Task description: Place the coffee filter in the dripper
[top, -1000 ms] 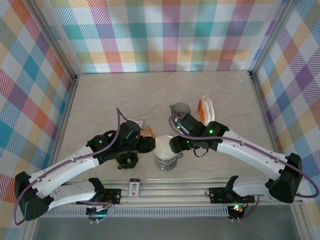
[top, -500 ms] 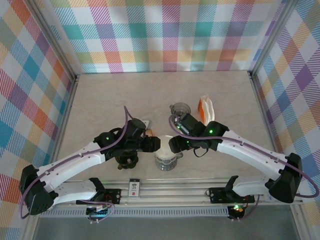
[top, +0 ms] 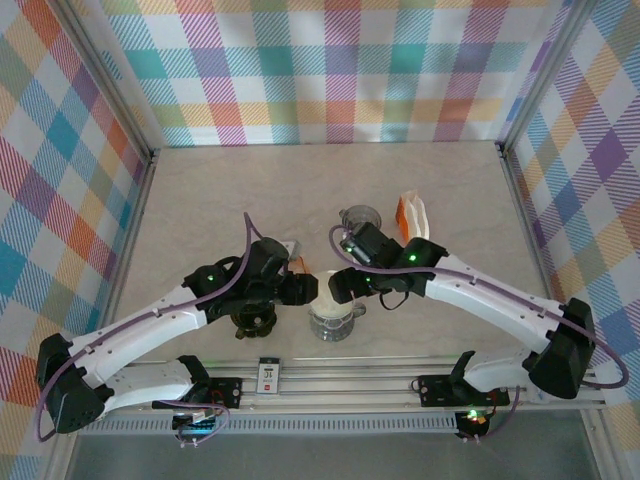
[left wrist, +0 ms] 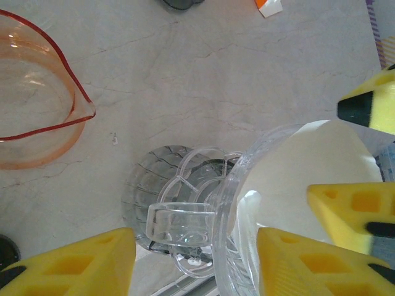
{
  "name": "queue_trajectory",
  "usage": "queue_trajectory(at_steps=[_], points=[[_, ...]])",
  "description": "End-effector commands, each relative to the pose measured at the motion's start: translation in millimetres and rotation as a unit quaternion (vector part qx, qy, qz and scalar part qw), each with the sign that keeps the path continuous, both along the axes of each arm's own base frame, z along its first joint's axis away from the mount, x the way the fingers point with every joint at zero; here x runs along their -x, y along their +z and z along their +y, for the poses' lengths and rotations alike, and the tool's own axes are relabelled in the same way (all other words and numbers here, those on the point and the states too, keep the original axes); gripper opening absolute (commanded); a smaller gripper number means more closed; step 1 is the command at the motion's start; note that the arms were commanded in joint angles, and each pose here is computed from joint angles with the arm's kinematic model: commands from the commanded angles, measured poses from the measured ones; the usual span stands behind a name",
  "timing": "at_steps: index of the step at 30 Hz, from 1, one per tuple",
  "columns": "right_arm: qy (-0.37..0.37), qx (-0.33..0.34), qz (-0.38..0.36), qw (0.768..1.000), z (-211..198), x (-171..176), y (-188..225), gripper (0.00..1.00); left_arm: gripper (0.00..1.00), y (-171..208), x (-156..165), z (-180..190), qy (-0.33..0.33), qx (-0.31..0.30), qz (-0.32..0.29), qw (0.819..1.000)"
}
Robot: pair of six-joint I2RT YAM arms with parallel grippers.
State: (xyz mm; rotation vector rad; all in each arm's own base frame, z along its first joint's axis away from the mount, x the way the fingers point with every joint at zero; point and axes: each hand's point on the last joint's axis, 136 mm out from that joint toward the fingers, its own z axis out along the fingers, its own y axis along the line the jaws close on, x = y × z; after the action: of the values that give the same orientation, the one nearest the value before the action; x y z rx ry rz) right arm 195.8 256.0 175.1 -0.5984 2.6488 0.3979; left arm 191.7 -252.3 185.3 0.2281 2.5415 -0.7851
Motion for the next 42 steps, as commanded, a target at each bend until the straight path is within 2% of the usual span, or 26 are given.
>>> queue_trajectory(at_steps=[1,19,26,32,39,42], points=[[0.012,-0.006,0.004,1.0,9.7,-3.8,-0.8,0.85,0.54,6.2,3.4,3.4,0.002,0.0,-0.004,1.0],[0.015,0.056,0.044,0.997,8.7,-2.7,-58.7,0.86,0.51,-5.6,4.0,-1.6,0.0,0.002,0.009,1.0],[0.013,0.068,0.044,0.997,5.8,-2.2,-69.2,0.86,0.57,-2.5,3.6,-5.1,-0.001,0.019,0.004,1.0],[0.011,0.058,0.038,0.998,7.3,-3.0,-62.0,0.86,0.55,-5.9,3.4,-5.3,-0.001,0.014,0.008,1.0],[-0.001,0.016,0.007,1.0,8.0,-6.2,-26.1,0.87,0.53,-7.7,3.7,-7.3,-0.004,0.013,0.013,1.0],[-0.005,0.021,0.004,1.0,3.1,-5.3,-24.5,0.87,0.53,-7.9,3.8,-7.6,-0.005,0.013,0.014,1.0]])
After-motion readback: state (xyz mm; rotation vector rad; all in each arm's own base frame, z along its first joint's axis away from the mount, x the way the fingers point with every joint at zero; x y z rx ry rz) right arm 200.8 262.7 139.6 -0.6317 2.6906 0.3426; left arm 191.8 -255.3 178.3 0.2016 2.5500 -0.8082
